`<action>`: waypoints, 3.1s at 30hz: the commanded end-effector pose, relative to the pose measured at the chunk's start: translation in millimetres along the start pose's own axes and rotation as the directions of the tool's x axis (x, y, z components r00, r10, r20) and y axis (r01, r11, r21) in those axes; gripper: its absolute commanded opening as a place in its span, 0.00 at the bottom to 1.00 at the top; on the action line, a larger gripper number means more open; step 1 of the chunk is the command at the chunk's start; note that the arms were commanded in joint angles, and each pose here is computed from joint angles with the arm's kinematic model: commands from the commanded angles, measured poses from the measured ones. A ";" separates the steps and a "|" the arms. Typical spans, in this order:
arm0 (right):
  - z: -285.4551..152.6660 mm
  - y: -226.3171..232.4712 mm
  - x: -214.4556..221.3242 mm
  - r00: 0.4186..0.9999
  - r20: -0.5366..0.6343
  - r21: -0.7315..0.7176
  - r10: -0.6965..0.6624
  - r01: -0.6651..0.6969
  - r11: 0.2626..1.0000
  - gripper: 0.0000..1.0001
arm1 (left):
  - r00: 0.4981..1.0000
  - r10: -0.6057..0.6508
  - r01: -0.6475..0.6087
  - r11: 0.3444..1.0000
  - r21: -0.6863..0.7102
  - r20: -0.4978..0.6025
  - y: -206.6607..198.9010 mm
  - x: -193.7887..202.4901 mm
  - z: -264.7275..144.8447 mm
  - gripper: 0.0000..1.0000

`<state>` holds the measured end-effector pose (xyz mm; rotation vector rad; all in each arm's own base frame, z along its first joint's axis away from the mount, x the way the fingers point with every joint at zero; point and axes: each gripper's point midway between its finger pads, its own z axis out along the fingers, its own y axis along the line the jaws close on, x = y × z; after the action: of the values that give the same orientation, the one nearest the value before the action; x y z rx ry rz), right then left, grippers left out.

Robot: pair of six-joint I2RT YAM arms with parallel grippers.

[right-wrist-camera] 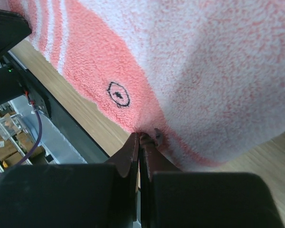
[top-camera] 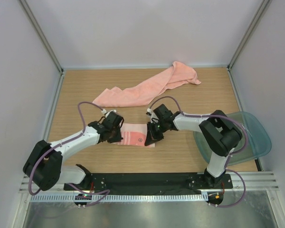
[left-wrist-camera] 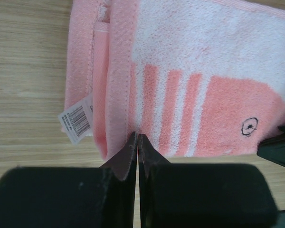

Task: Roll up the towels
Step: Fold the towel

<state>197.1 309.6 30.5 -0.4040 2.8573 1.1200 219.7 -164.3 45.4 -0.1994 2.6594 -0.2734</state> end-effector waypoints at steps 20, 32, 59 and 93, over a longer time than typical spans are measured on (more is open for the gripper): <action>-7.8 27.7 -1.5 0.997 -0.006 -0.116 -0.074 0.073 0.991 0.17 | 0.996 0.055 -0.045 0.988 -0.149 0.068 16.6 -26.7 12.7 0.03; -32.3 71.0 -80.1 0.986 0.136 -0.241 -0.099 0.129 0.962 0.30 | 0.981 0.010 0.000 0.999 -0.052 0.196 -18.3 -76.2 -29.4 0.16; 18.8 -32.2 -42.4 0.979 0.069 -0.331 0.191 -0.158 0.930 0.11 | 0.984 -0.056 0.074 0.992 -0.098 0.172 25.3 -44.4 28.6 0.04; -199.3 58.5 -72.3 0.752 0.645 0.135 -0.139 0.067 0.989 0.82 | 0.927 -0.018 -0.090 0.959 0.268 0.375 -43.5 -91.9 -120.1 0.92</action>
<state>261.6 261.1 239.4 -0.2111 2.1781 1.0279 259.8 -166.9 220.4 -0.1035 2.1075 -0.6167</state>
